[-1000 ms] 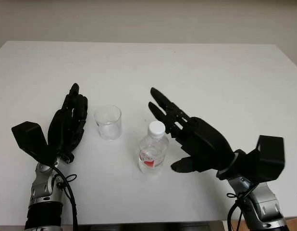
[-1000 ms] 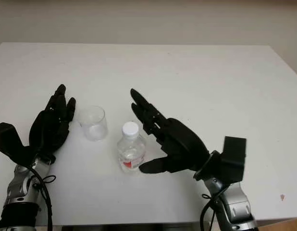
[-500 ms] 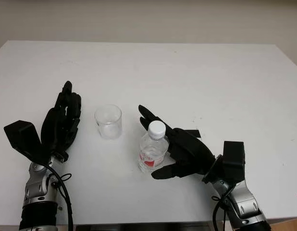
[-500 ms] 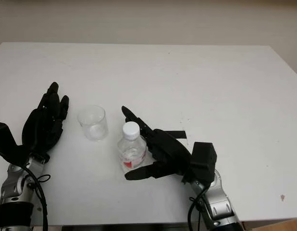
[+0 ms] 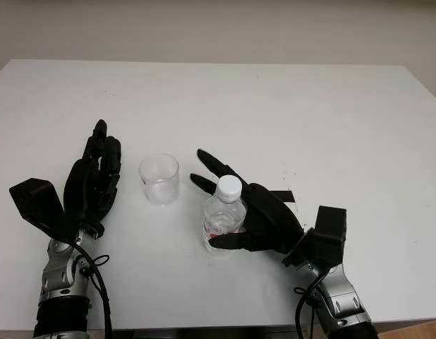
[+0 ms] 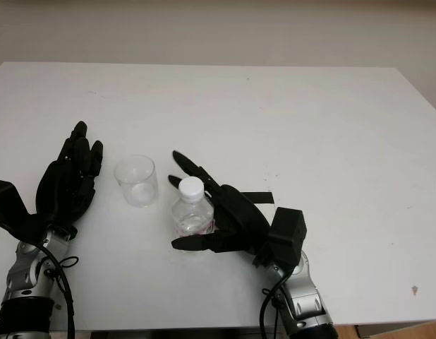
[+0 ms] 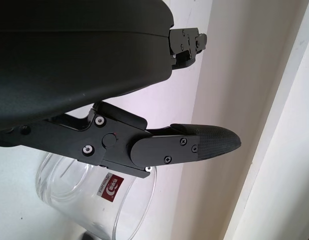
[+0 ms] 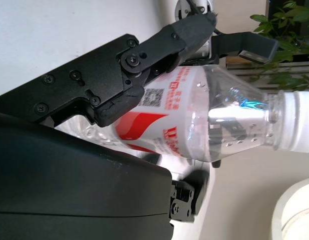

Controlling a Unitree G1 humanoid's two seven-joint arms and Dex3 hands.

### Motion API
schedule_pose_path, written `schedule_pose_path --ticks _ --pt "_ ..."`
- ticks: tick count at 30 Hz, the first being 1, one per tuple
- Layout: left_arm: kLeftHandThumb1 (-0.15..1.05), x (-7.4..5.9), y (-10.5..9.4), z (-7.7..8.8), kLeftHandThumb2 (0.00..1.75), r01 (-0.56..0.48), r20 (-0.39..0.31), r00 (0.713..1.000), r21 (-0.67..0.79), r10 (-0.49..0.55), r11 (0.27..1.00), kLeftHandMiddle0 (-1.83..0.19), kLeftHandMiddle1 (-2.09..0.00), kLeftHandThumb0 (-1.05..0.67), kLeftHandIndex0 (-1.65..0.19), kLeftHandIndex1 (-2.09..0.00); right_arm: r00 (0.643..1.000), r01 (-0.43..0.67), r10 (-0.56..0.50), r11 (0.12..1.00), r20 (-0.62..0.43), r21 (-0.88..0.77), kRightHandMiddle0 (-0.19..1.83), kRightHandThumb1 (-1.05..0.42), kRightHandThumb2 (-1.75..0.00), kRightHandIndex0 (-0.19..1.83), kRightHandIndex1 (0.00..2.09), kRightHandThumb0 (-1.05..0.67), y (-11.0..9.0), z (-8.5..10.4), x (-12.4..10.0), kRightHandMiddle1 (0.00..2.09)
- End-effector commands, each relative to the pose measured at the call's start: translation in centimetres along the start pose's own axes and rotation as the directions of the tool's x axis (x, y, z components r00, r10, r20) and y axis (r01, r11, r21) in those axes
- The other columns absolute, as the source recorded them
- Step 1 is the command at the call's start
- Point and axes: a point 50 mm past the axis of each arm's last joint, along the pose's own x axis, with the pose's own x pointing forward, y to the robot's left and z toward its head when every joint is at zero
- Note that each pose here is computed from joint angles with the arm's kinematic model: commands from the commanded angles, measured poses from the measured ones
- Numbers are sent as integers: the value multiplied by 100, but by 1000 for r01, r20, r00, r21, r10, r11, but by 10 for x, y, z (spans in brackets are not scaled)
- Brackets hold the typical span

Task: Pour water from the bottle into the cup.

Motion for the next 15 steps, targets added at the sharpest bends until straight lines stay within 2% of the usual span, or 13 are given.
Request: schedule_pose_path --ticks 1,2,3,6,9,12,15 --pt "105 3 -3 6 44 14 33 999 8 -15 1000 12 -5 -73 12 -4 1000 -6 5 999 -15 -34 24 -79 -5 26 185 -66 -6 5 0 181" --pt "105 3 -3 6 45 13 37 999 11 -14 1000 12 -5 -73 12 -4 1000 -7 6 999 -29 -48 31 -79 -5 32 189 -64 -7 6 -1 184" --pt "105 3 -3 7 46 11 39 999 12 -11 1000 12 -5 -73 12 -4 999 -8 5 997 -42 -73 48 -84 -6 57 196 -59 -8 7 -2 192" --pt "105 3 -3 6 46 0 44 999 7 0 1000 10 -6 -73 10 -6 997 -20 12 993 -71 -115 82 -95 -6 103 186 -51 -10 9 -4 195" --pt "105 3 -3 5 46 -4 46 999 3 4 1000 10 -6 -72 10 -6 994 -63 47 985 -100 -158 108 -102 -7 133 185 -47 -11 12 -6 205" --pt "105 3 -4 4 46 -9 45 999 3 9 1000 10 -6 -73 10 -6 990 -103 82 975 -117 -194 125 -104 -12 149 192 -47 -11 15 -7 209" --pt "105 2 -4 3 45 -10 43 999 -8 11 1000 11 -5 -73 10 -5 991 -104 82 971 -107 -215 117 -105 -23 151 205 -49 -10 16 -7 209"
